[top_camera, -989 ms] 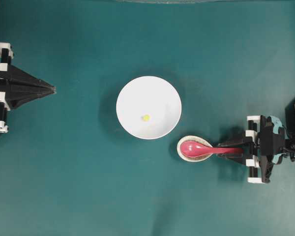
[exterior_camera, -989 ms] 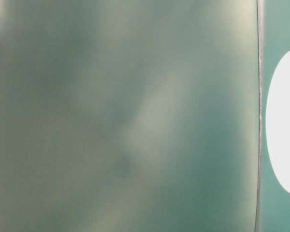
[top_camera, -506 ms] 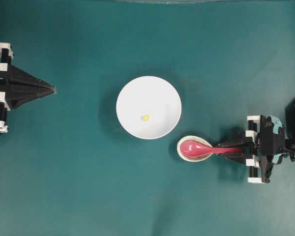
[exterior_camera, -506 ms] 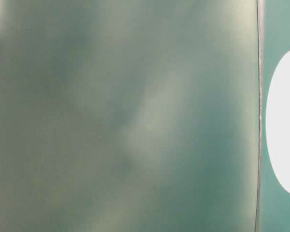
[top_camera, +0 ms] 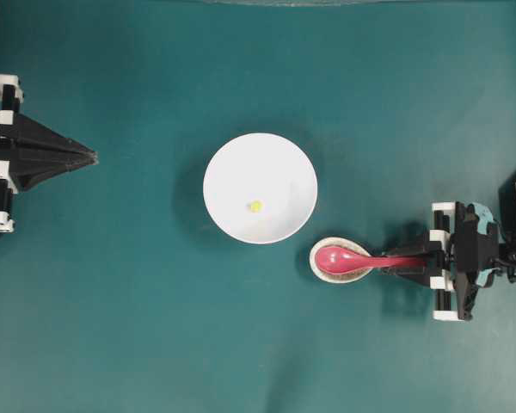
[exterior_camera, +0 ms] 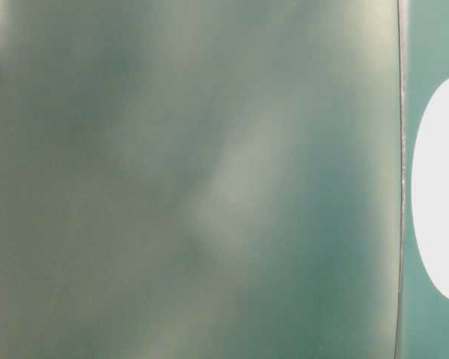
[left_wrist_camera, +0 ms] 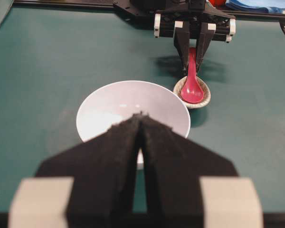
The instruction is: Scoop the yellow hexagonal prism block from the bowl with a spoon using the right arm.
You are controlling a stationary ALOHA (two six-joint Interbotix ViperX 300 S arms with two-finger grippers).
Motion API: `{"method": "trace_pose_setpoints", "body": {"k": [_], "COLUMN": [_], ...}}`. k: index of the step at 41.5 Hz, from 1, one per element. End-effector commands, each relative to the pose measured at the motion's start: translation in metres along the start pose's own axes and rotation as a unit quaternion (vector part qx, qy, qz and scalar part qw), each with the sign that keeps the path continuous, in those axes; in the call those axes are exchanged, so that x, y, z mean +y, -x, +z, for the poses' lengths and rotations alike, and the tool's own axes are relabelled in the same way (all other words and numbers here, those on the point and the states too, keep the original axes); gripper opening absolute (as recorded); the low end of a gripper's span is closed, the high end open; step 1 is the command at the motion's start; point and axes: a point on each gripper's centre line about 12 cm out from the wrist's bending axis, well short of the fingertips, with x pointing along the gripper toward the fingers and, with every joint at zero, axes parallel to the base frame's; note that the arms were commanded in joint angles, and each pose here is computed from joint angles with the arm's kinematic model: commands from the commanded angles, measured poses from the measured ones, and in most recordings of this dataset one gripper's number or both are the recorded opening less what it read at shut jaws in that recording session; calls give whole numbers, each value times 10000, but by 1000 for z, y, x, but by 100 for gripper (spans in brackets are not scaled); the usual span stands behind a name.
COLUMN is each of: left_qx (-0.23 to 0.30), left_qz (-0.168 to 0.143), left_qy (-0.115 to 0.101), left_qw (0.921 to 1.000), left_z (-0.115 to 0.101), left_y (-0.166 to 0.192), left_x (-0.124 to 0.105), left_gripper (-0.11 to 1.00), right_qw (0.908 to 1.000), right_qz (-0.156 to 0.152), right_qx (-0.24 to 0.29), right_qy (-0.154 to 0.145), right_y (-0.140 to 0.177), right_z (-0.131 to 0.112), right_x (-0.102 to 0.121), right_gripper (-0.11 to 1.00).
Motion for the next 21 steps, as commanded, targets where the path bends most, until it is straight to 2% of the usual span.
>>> {"method": "trace_pose_setpoints", "body": {"k": [1,8,21], "left_qx": [-84,-84,-84], "left_qz": [6,5,5], "left_qy": [-7,-14,-14], "left_qw": [10000,10000,10000], "left_z": [7,7,7], "left_y": [-2,-2,-2], "left_x": [0,0,0], "left_gripper": [1,1,1], "right_qw": [9999,9998,9982], "right_qz": [50,82,267], "right_qx": [-87,-104,-417], "right_qy": [-75,-123,-347], "right_y": [0,1,14], "right_z": [6,9,27], "right_x": [3,4,3], "right_gripper": [22,22,21]}}
